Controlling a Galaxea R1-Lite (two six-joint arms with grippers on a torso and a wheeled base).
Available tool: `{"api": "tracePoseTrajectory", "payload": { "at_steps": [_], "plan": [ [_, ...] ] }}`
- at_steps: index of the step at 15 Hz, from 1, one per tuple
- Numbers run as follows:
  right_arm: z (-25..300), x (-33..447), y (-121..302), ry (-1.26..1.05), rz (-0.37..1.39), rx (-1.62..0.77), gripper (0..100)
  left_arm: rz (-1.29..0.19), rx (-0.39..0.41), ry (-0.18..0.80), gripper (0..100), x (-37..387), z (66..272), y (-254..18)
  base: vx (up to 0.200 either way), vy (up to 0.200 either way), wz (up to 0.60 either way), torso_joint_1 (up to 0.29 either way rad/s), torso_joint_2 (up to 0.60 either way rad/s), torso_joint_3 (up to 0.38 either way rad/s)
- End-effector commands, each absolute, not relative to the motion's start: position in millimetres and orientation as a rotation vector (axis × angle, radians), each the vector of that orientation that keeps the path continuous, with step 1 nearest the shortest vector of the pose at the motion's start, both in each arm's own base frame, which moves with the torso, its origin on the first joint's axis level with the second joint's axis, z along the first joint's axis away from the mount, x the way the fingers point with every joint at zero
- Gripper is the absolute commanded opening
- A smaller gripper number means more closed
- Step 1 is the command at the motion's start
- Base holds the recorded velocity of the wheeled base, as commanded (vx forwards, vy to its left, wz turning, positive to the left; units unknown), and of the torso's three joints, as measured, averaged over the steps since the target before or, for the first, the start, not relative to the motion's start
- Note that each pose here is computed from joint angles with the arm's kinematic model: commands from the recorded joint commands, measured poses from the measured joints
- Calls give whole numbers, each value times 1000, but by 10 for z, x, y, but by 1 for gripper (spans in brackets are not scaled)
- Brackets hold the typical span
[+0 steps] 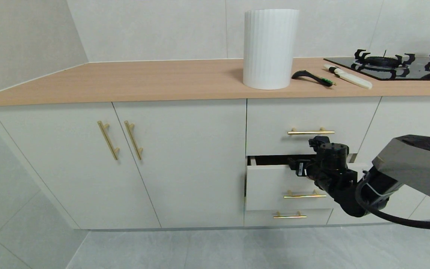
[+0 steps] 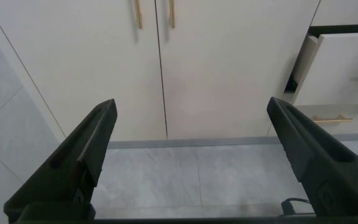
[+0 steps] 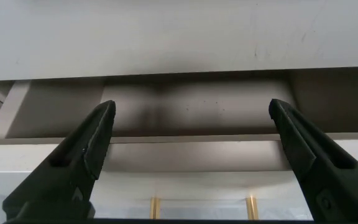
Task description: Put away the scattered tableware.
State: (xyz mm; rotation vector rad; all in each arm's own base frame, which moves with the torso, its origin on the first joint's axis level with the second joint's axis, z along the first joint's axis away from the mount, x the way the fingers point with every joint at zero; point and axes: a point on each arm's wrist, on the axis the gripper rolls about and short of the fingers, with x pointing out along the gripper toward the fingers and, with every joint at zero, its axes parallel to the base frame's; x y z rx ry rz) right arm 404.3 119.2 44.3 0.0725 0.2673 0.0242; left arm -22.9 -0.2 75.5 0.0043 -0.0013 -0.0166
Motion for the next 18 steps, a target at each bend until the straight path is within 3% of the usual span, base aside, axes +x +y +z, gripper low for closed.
{"api": "tracePoseTrajectory", "payload": {
  "at_steps": [1,18],
  "plan": [
    [412,4011,1184,290,24,66,100,-18,5,0,100,-228,755,-1,0,0,0,0,0,0],
    [717,3556,1060,534,80,0,100,-17,5,0,100,-228,755,-2,0,0,0,0,0,0]
  ]
}}
